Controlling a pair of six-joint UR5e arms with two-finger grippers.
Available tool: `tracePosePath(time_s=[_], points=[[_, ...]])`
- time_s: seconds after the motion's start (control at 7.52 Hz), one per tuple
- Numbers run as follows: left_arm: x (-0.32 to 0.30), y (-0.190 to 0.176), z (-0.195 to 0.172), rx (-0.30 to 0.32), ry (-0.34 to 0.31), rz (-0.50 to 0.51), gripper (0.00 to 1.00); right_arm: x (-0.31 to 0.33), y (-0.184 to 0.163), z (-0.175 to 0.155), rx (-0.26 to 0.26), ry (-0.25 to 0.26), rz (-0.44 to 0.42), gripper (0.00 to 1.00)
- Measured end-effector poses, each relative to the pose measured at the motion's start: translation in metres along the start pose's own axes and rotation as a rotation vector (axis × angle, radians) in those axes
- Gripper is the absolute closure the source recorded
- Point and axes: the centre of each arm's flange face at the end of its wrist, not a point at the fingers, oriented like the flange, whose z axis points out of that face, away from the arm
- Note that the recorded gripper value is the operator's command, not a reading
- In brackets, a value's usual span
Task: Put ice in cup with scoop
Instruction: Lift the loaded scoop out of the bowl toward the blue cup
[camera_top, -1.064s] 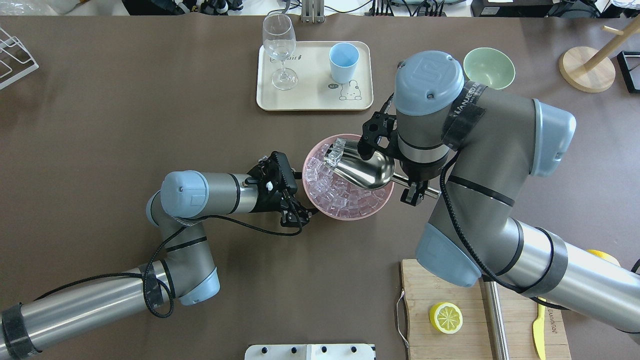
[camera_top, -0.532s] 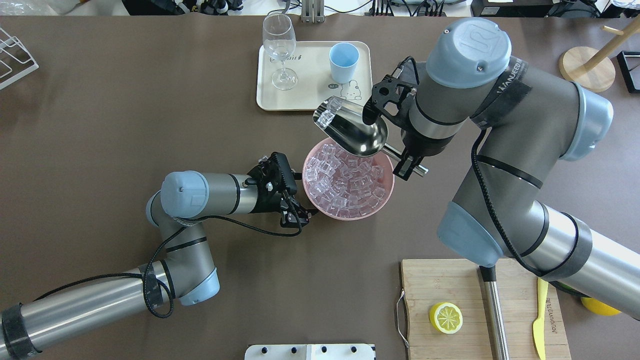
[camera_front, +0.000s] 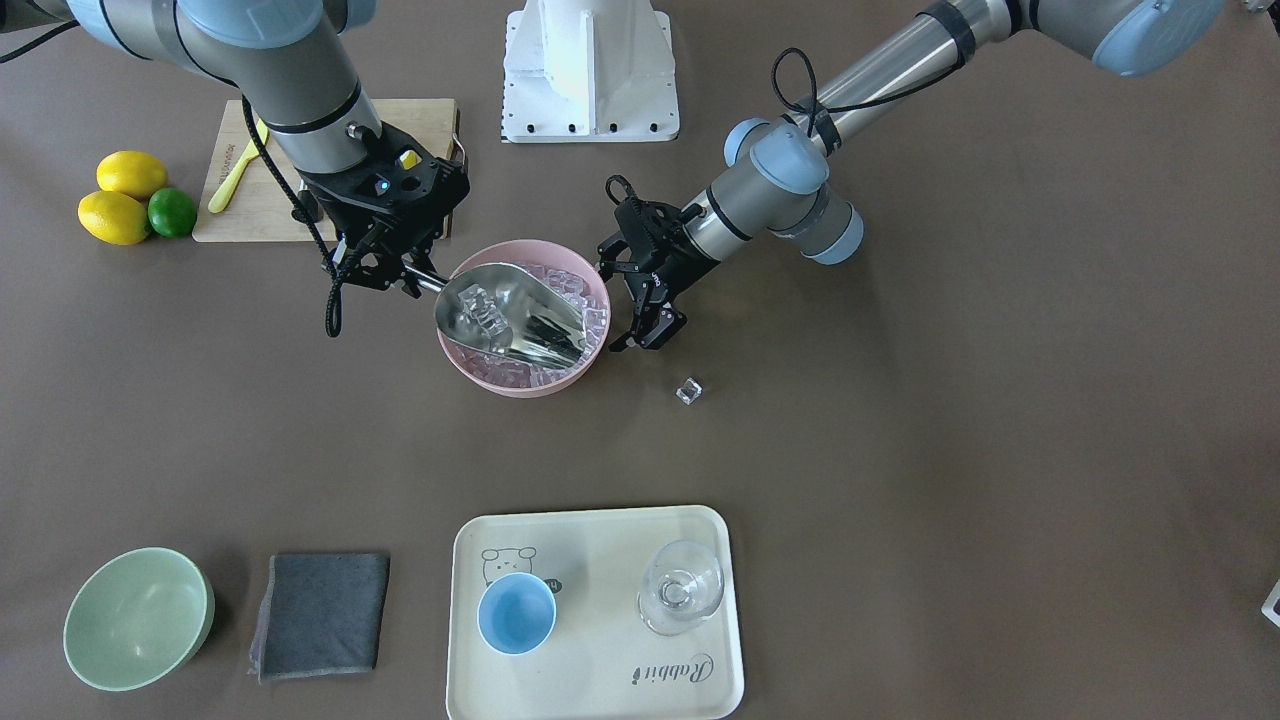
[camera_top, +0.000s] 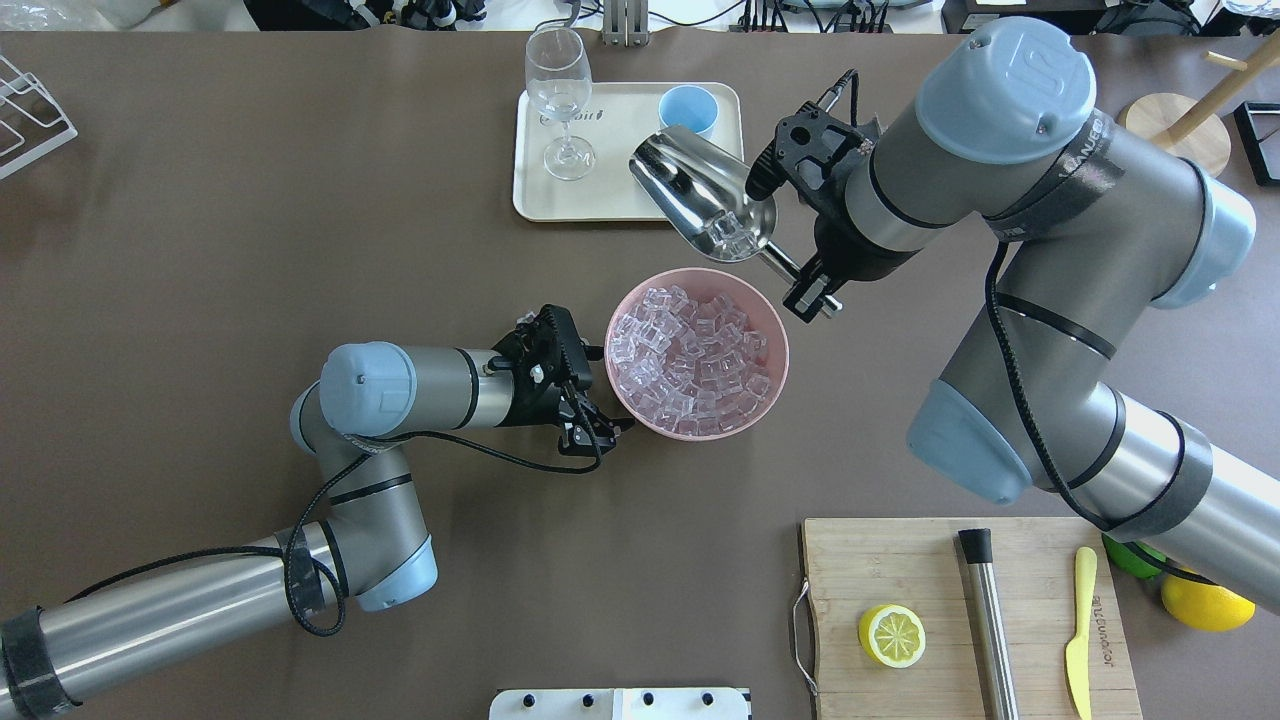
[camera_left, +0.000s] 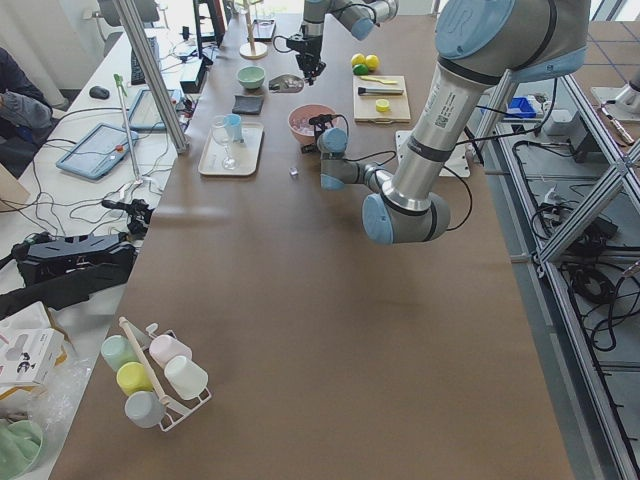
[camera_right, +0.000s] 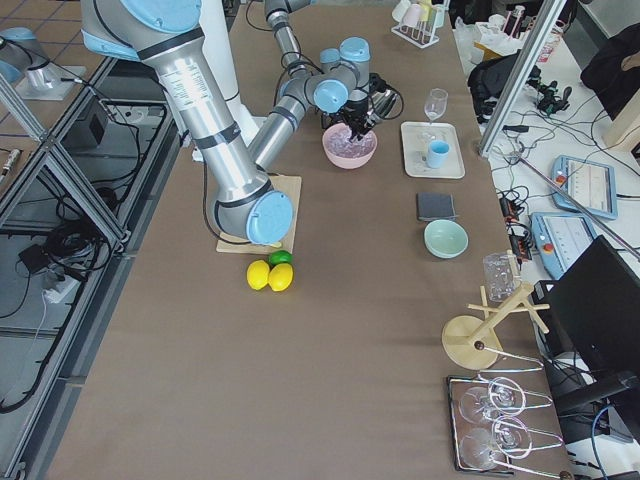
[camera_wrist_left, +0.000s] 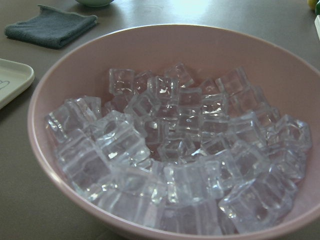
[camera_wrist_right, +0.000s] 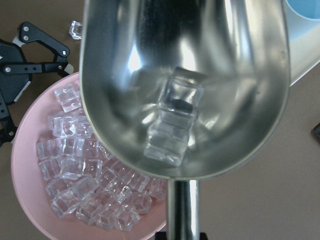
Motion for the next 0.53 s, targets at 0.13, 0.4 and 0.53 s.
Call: tracePosePath(time_s=[0.13,0.4,0.53], points=[[0.000,0.001,0.000,-0.001,0.000,0.000,0.02,0.010,0.001,0.010,-0.017,-0.007,0.022,1.00],[0.000,0.004,-0.001,-0.006,0.003,0.000,0.02,0.040,0.005,0.049,-0.119,-0.022,0.100,1.00],[-0.001,0.004,-0.001,-0.007,0.004,0.001,0.02,0.058,0.003,0.063,-0.179,-0.026,0.153,1.00]])
